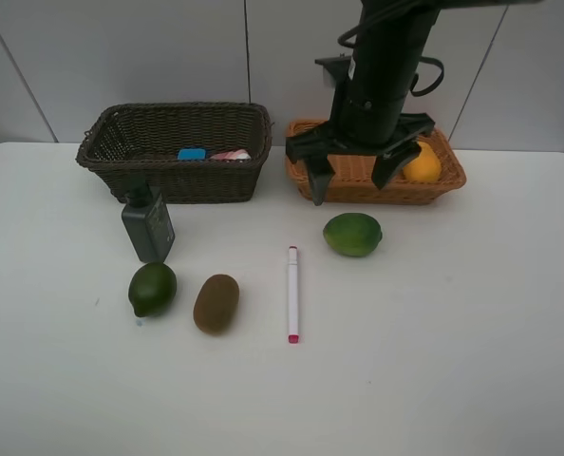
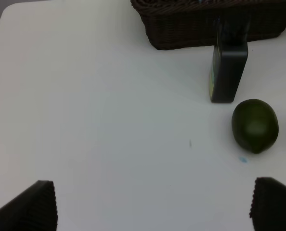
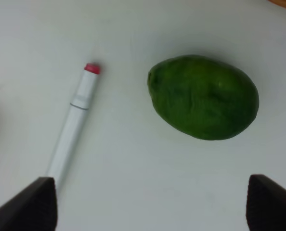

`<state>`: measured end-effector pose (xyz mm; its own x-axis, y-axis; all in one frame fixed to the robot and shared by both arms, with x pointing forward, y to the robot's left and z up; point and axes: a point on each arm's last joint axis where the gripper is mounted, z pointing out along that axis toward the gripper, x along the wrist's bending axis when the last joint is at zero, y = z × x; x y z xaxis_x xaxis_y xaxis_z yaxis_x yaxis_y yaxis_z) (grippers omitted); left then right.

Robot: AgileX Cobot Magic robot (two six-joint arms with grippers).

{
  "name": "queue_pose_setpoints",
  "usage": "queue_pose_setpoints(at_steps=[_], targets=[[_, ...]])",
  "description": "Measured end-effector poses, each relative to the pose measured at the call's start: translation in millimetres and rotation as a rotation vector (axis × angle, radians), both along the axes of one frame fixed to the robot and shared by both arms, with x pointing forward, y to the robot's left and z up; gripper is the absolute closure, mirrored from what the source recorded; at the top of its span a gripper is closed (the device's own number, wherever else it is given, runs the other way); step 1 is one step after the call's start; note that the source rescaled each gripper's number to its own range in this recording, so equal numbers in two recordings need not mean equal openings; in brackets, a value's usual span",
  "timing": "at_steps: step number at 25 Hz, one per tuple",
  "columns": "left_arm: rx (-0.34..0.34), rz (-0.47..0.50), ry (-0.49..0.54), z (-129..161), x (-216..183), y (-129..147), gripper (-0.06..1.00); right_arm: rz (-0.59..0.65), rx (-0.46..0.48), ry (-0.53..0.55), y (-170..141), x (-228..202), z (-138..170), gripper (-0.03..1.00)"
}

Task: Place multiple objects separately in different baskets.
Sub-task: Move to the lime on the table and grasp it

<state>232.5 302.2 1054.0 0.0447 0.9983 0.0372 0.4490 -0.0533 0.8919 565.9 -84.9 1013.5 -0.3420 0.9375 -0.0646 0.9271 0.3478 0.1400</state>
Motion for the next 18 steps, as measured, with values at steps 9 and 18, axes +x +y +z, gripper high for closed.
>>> queue_pose_setpoints(at_steps=[9,18], targets=[[0.000,0.000,0.000,0,0,0,-0.06,0.253,-0.026,-0.064,-6,-4,-42,-0.01],[0.000,0.000,0.000,0,0,0,-0.06,0.681,-0.188,-0.100,-15,-3,-55,-0.01]])
